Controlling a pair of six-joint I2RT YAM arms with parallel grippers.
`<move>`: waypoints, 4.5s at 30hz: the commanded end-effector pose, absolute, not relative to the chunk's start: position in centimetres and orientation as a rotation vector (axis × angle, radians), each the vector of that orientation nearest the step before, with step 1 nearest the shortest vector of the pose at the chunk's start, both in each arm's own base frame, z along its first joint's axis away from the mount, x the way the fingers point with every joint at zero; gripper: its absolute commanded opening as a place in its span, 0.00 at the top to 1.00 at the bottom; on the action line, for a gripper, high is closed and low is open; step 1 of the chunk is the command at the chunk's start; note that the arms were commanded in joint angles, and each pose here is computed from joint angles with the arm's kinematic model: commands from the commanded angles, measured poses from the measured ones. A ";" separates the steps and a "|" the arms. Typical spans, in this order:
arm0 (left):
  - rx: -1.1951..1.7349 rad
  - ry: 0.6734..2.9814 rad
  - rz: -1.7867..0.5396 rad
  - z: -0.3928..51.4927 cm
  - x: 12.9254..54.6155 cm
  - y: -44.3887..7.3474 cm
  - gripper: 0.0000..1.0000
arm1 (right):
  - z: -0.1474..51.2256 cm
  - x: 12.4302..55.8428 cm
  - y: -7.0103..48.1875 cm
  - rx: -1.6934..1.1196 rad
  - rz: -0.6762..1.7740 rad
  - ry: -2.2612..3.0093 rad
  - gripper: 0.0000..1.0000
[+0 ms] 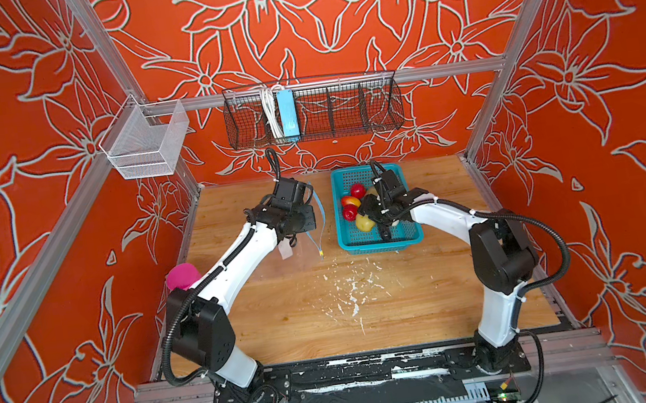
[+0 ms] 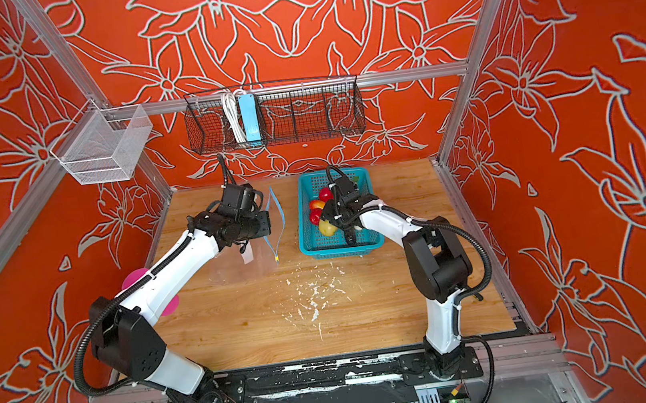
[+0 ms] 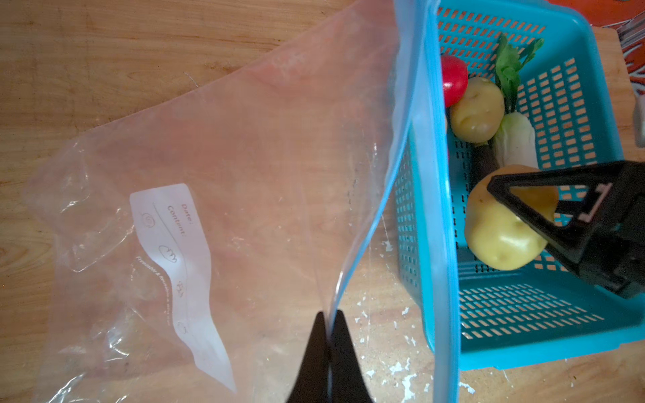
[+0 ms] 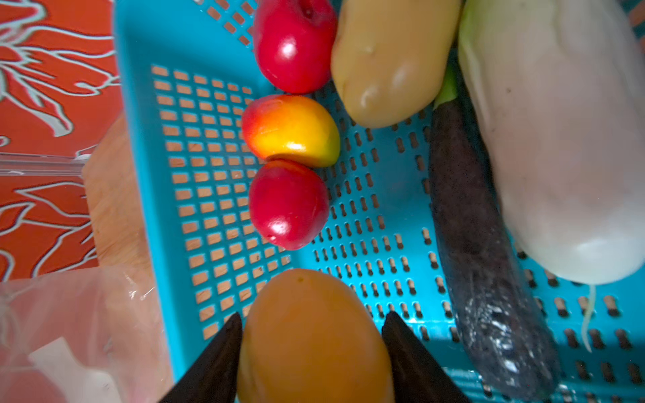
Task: Place the food in the zip-top bag and seal the zipper
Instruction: 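Lift the yellow potato out of the basket with the right gripper, then move the potato over the open bag mouth held by the left gripper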
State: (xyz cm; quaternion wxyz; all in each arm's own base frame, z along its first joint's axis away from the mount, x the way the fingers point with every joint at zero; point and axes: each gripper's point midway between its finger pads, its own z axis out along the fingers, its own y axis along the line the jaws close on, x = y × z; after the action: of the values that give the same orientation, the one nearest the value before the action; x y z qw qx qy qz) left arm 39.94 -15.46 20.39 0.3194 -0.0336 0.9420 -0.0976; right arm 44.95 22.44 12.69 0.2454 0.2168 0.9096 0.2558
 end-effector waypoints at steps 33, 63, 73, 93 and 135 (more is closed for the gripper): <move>-0.082 2.440 -0.284 22.2 39.5 -15.3 1.00 | 26.1 42.4 26.6 0.319 1.034 2.131 0.67; -0.079 2.443 -0.291 22.2 39.3 -15.3 1.00 | 28.9 40.4 35.7 0.119 1.155 2.109 0.67; -0.080 2.441 -0.305 22.3 39.2 -15.5 1.00 | 27.9 40.4 38.0 0.084 1.150 2.157 0.68; -0.084 2.434 -0.312 22.7 39.0 -15.4 1.00 | 24.2 39.5 40.1 0.059 1.091 2.264 0.70; -0.340 2.301 -0.301 28.4 39.2 -11.1 1.00 | 21.7 39.4 40.6 -0.086 0.766 2.409 0.70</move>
State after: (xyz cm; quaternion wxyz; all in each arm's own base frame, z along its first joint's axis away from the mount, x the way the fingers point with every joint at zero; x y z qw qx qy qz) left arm 39.62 -12.44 28.50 0.3841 -0.1045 0.9064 -0.1415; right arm 39.31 40.83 22.55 0.3034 -0.0283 0.8987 0.3155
